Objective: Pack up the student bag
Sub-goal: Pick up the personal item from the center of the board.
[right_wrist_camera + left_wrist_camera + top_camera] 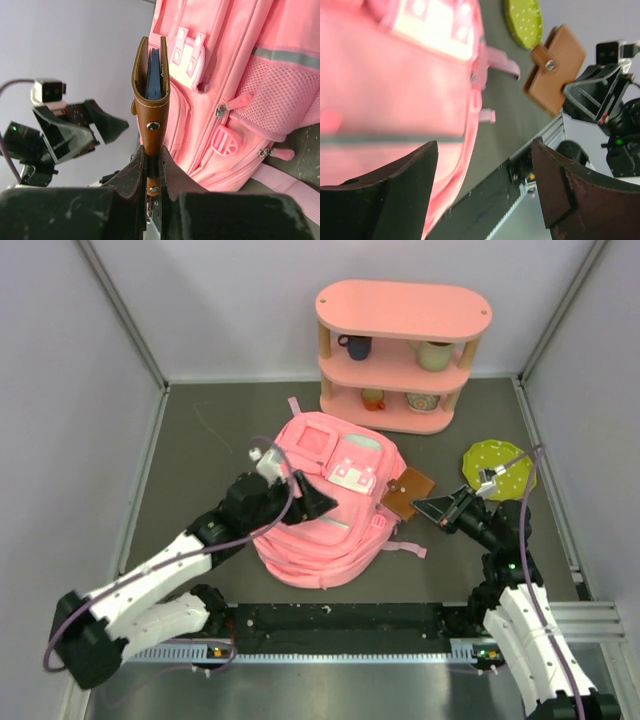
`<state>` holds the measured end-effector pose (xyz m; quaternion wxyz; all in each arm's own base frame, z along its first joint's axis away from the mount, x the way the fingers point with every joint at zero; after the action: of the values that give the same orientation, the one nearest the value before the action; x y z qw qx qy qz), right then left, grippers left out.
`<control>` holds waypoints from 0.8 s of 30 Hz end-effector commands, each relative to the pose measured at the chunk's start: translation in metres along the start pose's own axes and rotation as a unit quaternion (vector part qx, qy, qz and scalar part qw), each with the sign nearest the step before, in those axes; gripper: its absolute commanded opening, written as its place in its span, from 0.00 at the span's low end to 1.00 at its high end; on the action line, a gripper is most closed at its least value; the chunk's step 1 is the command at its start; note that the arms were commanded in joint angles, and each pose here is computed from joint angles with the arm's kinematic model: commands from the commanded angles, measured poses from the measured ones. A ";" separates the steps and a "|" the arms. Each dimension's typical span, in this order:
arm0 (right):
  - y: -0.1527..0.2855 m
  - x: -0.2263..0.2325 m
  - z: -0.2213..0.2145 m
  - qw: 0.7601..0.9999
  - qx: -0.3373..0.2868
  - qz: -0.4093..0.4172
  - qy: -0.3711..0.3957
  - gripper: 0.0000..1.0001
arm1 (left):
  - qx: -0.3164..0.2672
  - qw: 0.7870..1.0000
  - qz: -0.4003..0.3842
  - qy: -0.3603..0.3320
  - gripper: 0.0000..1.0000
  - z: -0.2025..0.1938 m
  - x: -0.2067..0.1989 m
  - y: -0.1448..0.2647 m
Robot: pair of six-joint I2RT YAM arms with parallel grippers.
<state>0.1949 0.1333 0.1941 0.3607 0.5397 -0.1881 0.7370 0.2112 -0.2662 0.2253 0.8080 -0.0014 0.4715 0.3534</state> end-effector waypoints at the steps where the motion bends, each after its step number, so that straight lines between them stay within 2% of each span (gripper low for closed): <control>1: 0.010 0.015 -0.003 1.000 -0.006 0.002 0.029 0.00 | 0.010 0.992 0.106 0.075 0.80 -0.051 0.065 0.054; 2: 0.012 0.015 -0.005 1.000 -0.006 0.000 0.027 0.00 | -0.020 0.993 0.078 0.086 0.83 -0.046 0.057 0.068; 5: 0.016 0.021 -0.008 1.000 -0.005 0.004 0.023 0.00 | -0.049 0.987 0.079 0.128 0.85 -0.053 0.069 0.083; 14: 0.014 0.034 -0.025 0.999 0.028 0.010 0.024 0.00 | -0.081 0.981 0.127 0.125 0.83 -0.040 0.084 0.061; 19: 0.011 0.033 -0.038 0.999 0.042 0.009 0.017 0.00 | -0.102 0.977 0.146 0.116 0.77 -0.029 0.088 0.053; 24: 0.008 0.025 -0.058 0.998 0.070 0.003 0.006 0.00 | -0.127 0.977 0.128 0.115 0.69 -0.017 0.082 0.052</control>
<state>0.1478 0.1682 0.1917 0.3266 0.5621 -0.1218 0.7500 0.1741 -0.1831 0.1369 0.6726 -0.0186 0.5352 0.5107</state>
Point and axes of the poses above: each gripper's point midway between its finger pads, its own y axis back along the fingers, its own x axis along the line the jaws close on, z = x × y, the point moved 3 cm from there along y, back along the fingers, and after that the axes turned 1 degree about -y, right-handed, at the moved point
